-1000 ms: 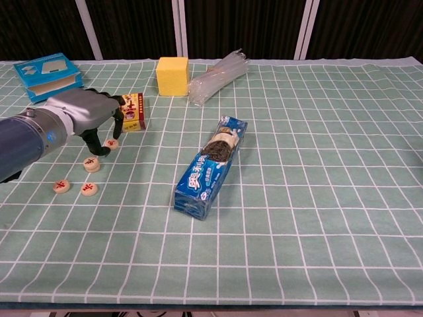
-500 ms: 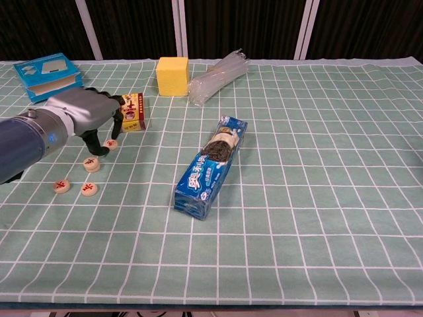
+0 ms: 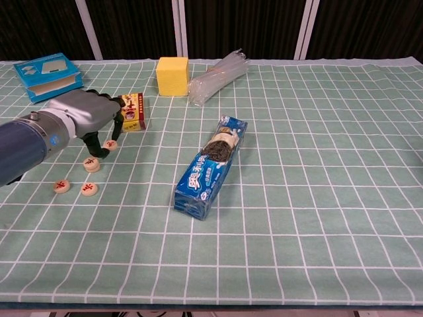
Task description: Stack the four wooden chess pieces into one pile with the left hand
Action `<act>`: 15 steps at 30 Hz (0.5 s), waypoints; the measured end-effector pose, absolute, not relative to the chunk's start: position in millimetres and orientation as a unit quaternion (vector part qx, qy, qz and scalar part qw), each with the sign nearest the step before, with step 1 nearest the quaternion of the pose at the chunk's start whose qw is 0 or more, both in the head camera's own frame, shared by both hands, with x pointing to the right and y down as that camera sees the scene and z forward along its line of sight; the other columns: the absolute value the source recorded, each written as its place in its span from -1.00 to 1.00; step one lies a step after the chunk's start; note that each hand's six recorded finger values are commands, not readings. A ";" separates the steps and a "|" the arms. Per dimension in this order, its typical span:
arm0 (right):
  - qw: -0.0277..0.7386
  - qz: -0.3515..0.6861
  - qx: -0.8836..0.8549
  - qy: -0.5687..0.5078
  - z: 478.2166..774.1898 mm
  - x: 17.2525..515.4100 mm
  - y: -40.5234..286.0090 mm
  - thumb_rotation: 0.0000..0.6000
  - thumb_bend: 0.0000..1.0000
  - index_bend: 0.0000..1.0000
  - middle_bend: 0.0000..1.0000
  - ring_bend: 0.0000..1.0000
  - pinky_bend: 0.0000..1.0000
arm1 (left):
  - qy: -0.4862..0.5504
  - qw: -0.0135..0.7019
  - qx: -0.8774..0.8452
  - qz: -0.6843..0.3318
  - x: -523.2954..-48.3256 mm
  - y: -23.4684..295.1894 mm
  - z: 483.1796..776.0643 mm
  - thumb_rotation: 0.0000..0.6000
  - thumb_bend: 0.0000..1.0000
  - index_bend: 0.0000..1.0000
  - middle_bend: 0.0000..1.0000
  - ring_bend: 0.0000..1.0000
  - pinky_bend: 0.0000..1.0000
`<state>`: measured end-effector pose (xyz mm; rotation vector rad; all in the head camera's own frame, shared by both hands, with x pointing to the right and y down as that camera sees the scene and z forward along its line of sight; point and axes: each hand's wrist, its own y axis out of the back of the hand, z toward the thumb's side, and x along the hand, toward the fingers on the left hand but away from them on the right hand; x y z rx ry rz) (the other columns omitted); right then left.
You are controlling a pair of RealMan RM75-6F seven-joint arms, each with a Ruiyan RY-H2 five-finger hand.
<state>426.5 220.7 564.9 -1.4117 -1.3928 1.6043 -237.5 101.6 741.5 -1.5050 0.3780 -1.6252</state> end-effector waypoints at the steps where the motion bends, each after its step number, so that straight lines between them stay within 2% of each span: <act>1: 0.291 0.602 -0.529 -0.522 564.9 426.6 220.6 1.00 -0.53 -1.00 -0.98 -1.00 -1.00 | 0.152 0.432 -0.604 -0.652 -237.7 101.6 741.4 1.00 -0.34 0.01 -0.93 -1.00 -1.00; 8: 0.290 0.601 -0.529 -0.524 564.6 427.4 220.4 1.00 -0.54 -1.00 -0.98 -1.00 -1.00 | 0.154 0.431 -0.603 -0.653 -239.3 100.4 739.3 1.00 -0.33 0.01 -0.93 -1.00 -1.00; 15: 0.293 0.602 -0.528 -0.522 564.9 427.1 220.5 1.00 -0.53 -1.00 -0.98 -1.00 -1.00 | 0.168 0.438 -0.610 -0.638 -234.6 95.9 721.8 1.00 -0.32 0.01 -0.93 -1.00 -1.00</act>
